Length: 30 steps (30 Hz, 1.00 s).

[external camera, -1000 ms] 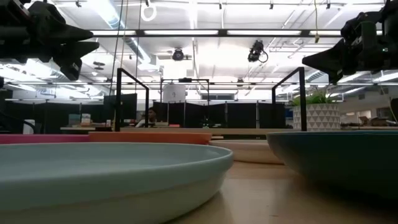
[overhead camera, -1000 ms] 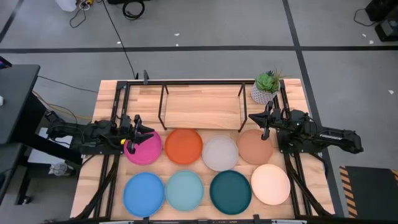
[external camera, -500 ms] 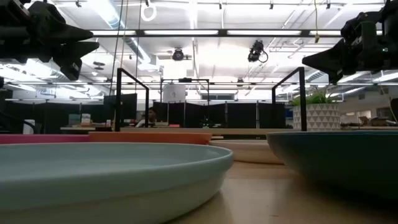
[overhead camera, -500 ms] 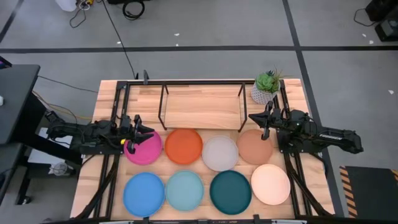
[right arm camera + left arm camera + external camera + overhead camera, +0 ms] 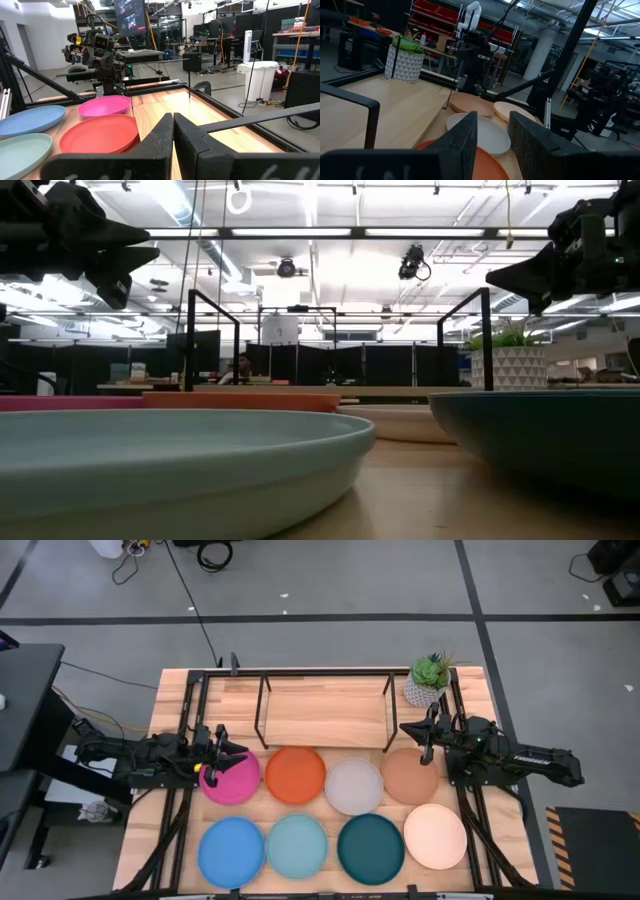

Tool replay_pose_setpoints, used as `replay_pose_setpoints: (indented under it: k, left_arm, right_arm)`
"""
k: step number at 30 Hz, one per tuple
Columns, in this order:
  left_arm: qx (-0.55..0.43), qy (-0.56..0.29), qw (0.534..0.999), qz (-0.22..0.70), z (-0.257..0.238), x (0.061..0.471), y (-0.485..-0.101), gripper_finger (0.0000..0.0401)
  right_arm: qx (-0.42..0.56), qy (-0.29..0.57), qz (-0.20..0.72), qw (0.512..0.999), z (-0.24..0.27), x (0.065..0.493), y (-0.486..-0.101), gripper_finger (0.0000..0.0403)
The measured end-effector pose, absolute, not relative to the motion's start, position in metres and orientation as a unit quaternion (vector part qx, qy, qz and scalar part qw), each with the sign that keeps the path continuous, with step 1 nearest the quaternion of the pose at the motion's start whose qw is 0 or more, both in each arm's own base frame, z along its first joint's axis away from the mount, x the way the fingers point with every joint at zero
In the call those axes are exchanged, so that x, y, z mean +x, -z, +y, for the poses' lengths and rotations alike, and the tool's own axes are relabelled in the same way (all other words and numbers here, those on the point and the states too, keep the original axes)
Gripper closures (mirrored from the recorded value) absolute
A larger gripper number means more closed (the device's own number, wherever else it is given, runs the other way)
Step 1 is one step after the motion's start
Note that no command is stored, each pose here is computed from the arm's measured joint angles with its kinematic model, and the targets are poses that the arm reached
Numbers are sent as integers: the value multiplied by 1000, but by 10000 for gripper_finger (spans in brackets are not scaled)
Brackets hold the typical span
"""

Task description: Place and stack plates onto a shelf

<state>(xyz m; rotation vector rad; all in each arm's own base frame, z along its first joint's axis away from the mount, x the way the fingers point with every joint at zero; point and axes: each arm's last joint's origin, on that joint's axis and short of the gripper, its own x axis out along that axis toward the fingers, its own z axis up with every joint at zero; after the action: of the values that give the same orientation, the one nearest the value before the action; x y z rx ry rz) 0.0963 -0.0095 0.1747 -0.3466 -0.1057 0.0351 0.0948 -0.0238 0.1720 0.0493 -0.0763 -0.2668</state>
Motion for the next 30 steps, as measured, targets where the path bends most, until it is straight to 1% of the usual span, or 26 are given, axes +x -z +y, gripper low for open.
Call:
replay_pose_setpoints:
  k: [8, 11, 13, 17, 19, 21, 23, 25, 27, 30]
  left_arm:
    - [-172, -17, 984, -53, -9, 96, -175, 280]
    - [-173, -17, 983, -53, -9, 96, -175, 280]
    - [-173, -17, 983, -58, -9, 96, -176, 280]
    - [-176, -13, 983, -60, -10, 96, -176, 280]
    - [-175, 16, 982, -62, -11, 96, -178, 280]
    - [-163, 87, 980, -78, -15, 95, -183, 280]
    - [-143, 173, 970, -98, -20, 93, -188, 280]
    - [-120, 229, 959, -117, -23, 90, -193, 280]
    - [-112, 233, 958, -121, -23, 90, -193, 280]
    - [-126, 210, 962, -121, -21, 90, -193, 280]
  right_arm:
    - [24, 133, -40, 990, -24, 95, -172, 384]
    - [21, 137, -63, 988, -24, 94, -177, 384]
    - [44, 134, -90, 986, -24, 94, -181, 384]
    - [114, 95, -127, 981, -22, 93, -187, 384]
    - [145, 67, -132, 978, -21, 93, -189, 384]
    - [166, 31, -135, 976, -19, 93, -190, 384]
    - [165, 8, -141, 976, -17, 92, -192, 384]
    - [155, -21, -147, 977, -16, 92, -195, 384]
    - [145, -47, -135, 979, -13, 93, -201, 386]
    - [133, -56, -91, 985, -11, 96, -206, 390]
